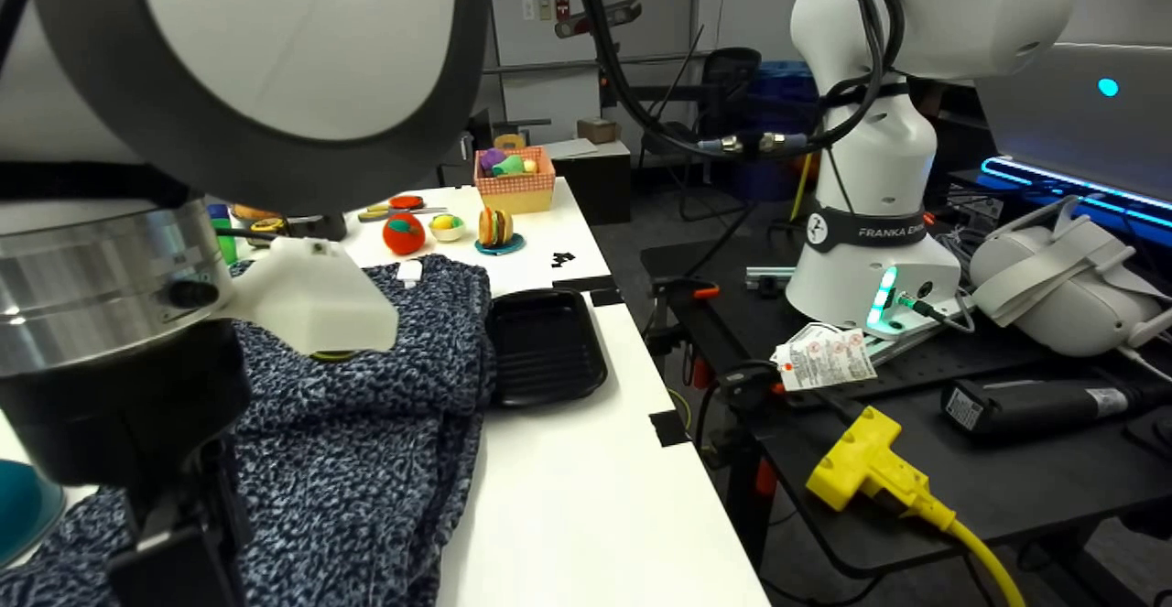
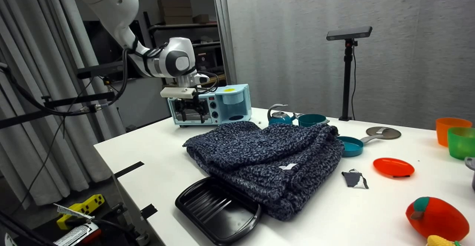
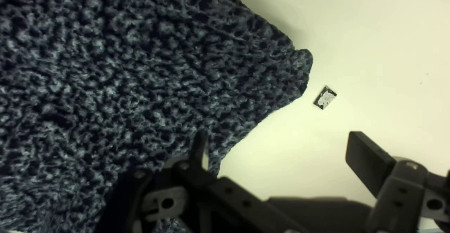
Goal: Fold the grey blanket once
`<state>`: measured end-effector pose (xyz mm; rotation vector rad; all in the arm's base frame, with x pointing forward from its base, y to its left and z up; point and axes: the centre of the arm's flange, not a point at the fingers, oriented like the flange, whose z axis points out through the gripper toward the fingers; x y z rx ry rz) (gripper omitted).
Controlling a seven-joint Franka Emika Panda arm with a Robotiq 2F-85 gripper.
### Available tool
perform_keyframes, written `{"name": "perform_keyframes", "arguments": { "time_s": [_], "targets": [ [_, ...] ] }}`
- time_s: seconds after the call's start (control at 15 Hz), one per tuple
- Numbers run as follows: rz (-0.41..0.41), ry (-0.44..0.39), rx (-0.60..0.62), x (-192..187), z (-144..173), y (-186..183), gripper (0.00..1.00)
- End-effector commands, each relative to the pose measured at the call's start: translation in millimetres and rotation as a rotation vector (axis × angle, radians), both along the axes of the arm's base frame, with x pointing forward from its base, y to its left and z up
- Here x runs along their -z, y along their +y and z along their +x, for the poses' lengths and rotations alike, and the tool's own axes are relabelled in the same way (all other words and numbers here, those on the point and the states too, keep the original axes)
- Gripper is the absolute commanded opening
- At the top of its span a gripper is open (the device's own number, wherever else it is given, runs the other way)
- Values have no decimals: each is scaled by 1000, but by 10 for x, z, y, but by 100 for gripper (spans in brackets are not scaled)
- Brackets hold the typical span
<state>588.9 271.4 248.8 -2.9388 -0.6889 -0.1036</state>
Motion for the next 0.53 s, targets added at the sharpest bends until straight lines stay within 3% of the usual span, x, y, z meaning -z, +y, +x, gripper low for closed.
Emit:
{"name": "perform_keyframes", "arguments": {
  "time_s": [0.0, 0.47],
  "targets": [
    [8, -21, 29, 15, 5, 14, 100],
    [26, -134, 112, 21, 82, 21, 100]
  ]
}}
